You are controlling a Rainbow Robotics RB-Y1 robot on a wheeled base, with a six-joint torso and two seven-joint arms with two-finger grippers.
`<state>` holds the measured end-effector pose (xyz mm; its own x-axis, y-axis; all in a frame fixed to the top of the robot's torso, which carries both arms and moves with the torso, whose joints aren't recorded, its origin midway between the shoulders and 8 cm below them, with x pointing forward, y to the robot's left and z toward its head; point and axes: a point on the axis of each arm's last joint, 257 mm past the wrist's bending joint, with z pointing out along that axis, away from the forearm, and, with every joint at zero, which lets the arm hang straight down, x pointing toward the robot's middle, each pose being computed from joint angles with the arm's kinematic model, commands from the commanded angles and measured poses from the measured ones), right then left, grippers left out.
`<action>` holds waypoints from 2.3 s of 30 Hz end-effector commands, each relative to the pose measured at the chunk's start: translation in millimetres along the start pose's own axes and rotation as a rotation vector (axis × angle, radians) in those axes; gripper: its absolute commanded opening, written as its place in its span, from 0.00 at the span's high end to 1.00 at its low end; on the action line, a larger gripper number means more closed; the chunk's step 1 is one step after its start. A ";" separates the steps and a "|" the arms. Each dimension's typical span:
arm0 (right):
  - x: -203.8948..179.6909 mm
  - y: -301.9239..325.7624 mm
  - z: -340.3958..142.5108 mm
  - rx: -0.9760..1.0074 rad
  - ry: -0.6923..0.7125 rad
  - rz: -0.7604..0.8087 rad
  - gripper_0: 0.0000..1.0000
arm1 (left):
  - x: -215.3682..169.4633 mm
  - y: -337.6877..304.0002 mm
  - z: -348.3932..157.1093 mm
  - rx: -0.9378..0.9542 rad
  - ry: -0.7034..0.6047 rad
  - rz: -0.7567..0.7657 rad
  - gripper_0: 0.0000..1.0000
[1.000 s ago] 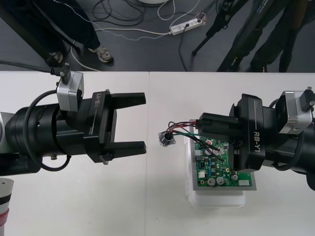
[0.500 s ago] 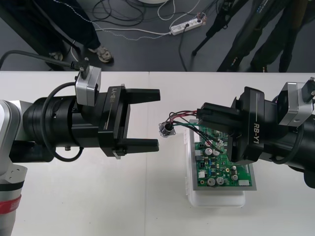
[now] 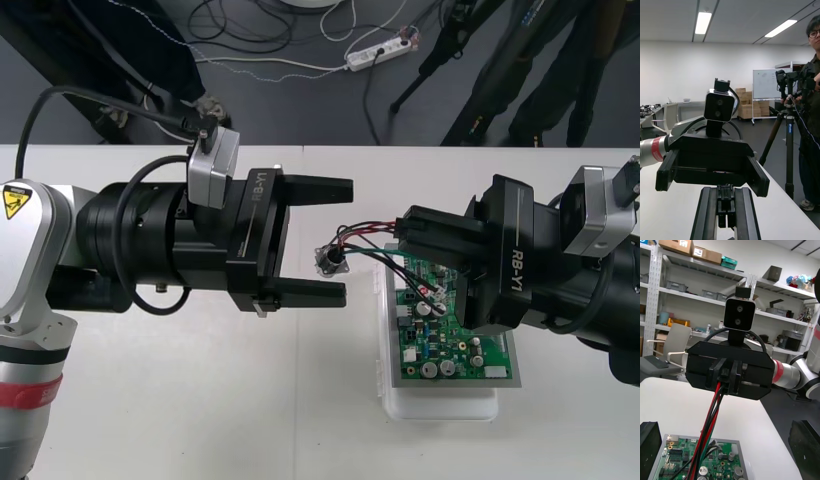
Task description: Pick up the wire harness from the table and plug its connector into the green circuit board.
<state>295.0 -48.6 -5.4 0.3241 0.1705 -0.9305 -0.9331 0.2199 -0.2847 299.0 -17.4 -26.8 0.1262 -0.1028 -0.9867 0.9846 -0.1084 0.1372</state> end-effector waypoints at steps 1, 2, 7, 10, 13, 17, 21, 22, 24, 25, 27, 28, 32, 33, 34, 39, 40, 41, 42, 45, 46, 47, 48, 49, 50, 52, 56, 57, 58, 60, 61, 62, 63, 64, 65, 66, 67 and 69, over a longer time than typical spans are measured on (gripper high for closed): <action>-19.5 14.3 11.4 -0.047 -0.051 -0.092 1.00 | -4.4 -10.8 10.0 0.079 0.029 0.117 0.00; -19.5 14.9 11.5 -0.049 -0.051 -0.092 1.00 | -4.4 -11.4 10.7 0.083 0.031 0.119 0.00; -20.2 15.0 11.5 -0.050 -0.054 -0.090 1.00 | -8.2 -14.0 16.9 0.094 0.012 0.121 0.00; -20.3 14.6 11.2 -0.048 -0.054 -0.093 1.00 | -10.5 -15.2 20.4 0.099 0.000 0.126 0.00; -20.0 15.1 11.3 -0.050 -0.053 -0.095 1.00 | -13.5 -16.4 24.3 0.105 -0.013 0.134 0.00; -20.5 15.9 11.5 -0.054 -0.054 -0.099 1.00 | -16.8 -18.5 29.4 0.115 -0.028 0.143 0.00; -19.7 16.8 11.1 -0.057 -0.052 -0.100 1.00 | -19.4 -20.0 33.2 0.122 -0.038 0.152 0.00; -19.7 16.8 11.1 -0.057 -0.052 -0.100 1.00 | -20.0 -20.7 34.9 0.126 -0.039 0.155 0.00; -20.4 16.9 11.0 -0.057 -0.055 -0.100 1.00 | -21.3 -20.6 37.2 0.131 -0.044 0.159 0.00; -20.8 17.0 11.0 -0.058 -0.056 -0.099 1.00 | -21.7 -20.3 37.6 0.131 -0.046 0.160 0.00; -21.1 17.1 11.0 -0.058 -0.057 -0.101 1.00 | -23.6 -21.1 40.0 0.137 -0.050 0.170 0.00; -21.1 17.1 11.0 -0.058 -0.057 -0.101 1.00 | -24.3 -21.1 40.7 0.138 -0.050 0.174 0.00; -21.1 17.1 11.0 -0.058 -0.058 -0.103 1.00 | -25.7 -21.6 42.6 0.144 -0.050 0.192 0.00; -21.1 17.1 11.0 -0.058 -0.058 -0.103 1.00 | -26.1 -21.6 42.8 0.145 -0.050 0.197 0.00; -21.1 17.1 11.0 -0.058 -0.058 -0.103 1.00 | -26.1 -21.6 42.8 0.145 -0.051 0.200 0.00; -20.9 17.2 10.8 -0.058 -0.056 -0.102 1.00 | -23.3 -18.7 44.0 0.138 -0.035 0.238 0.00; -20.8 16.9 10.6 -0.058 -0.057 -0.100 1.00 | -23.4 -17.9 44.1 0.135 -0.035 0.241 0.00; -20.9 17.2 10.8 -0.058 -0.056 -0.103 1.00 | -22.7 -17.3 44.4 0.134 -0.031 0.250 0.00; -20.9 17.2 10.8 -0.058 -0.056 -0.103 1.00 | -22.6 -16.8 44.5 0.132 -0.030 0.253 0.00; -20.6 17.2 10.6 -0.059 -0.055 -0.103 1.00 | -20.2 -13.0 45.2 0.119 -0.019 0.268 0.00; -20.6 17.2 10.6 -0.059 -0.055 -0.103 1.00 | -20.6 -12.1 45.4 0.116 -0.018 0.271 0.00; -20.9 17.2 10.8 -0.058 -0.056 -0.103 1.00 | -21.0 -11.4 45.5 0.113 -0.019 0.273 0.00; -20.6 17.2 10.6 -0.059 -0.055 -0.102 1.00 | -20.8 -10.9 46.0 0.111 -0.019 0.276 0.00; -20.6 17.2 10.6 -0.059 -0.055 -0.102 1.00 | -21.5 -10.2 46.6 0.109 -0.021 0.280 0.00; -20.9 17.2 10.8 -0.058 -0.056 -0.103 1.00 | -21.6 -9.8 47.7 0.108 -0.021 0.282 0.00; -20.6 17.2 10.6 -0.059 -0.055 -0.102 1.00 | -21.3 -9.9 49.8 0.108 -0.022 0.288 0.00; -20.6 17.2 10.6 -0.059 -0.055 -0.102 1.00 | -22.0 -9.1 52.3 0.102 -0.028 0.294 0.00; -20.9 17.2 10.8 -0.058 -0.056 -0.103 1.00 | -22.1 -8.2 52.4 0.099 -0.028 0.298 0.00; -20.6 17.2 10.6 -0.059 -0.055 -0.102 1.00 | -22.3 -8.5 52.7 0.099 -0.030 0.300 0.00; -20.6 17.2 10.6 -0.059 -0.055 -0.103 1.00 | -22.3 -8.6 53.1 0.099 -0.031 0.304 0.00; -20.6 17.2 10.6 -0.059 -0.055 -0.103 1.00 | -22.4 -8.9 53.7 0.101 -0.031 0.307 0.00; -21.0 17.3 10.6 -0.059 -0.056 -0.103 1.00 | -22.4 -8.9 53.7 0.101 -0.031 0.311 0.00; -20.6 17.2 10.6 -0.059 -0.055 -0.103 1.00 | -22.4 -8.9 53.7 0.101 -0.031 0.311 0.00; -21.0 17.3 10.6 -0.059 -0.056 -0.101 1.00 | -22.4 -8.9 53.7 0.101 -0.031 0.314 0.00; -20.6 17.2 10.6 -0.059 -0.055 -0.102 1.00 | -22.4 -8.9 53.7 0.101 -0.031 0.315 0.00; -20.6 17.2 10.6 -0.059 -0.055 -0.103 1.00 | -22.4 -8.9 53.7 0.101 -0.031 0.317 0.00; -20.6 17.2 10.6 -0.059 -0.055 -0.103 1.00 | -22.6 -8.6 53.7 0.100 -0.032 0.318 0.00; -20.6 17.2 10.6 -0.059 -0.055 -0.102 1.00 | -22.6 -8.6 53.7 0.100 -0.032 0.320 0.00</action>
<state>291.1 -48.1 -3.8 0.3729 0.1705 -0.9121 -0.9172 0.2167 -0.3345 284.1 -52.1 -21.1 0.3117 -0.1244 -0.9420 0.9269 -0.1785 0.3303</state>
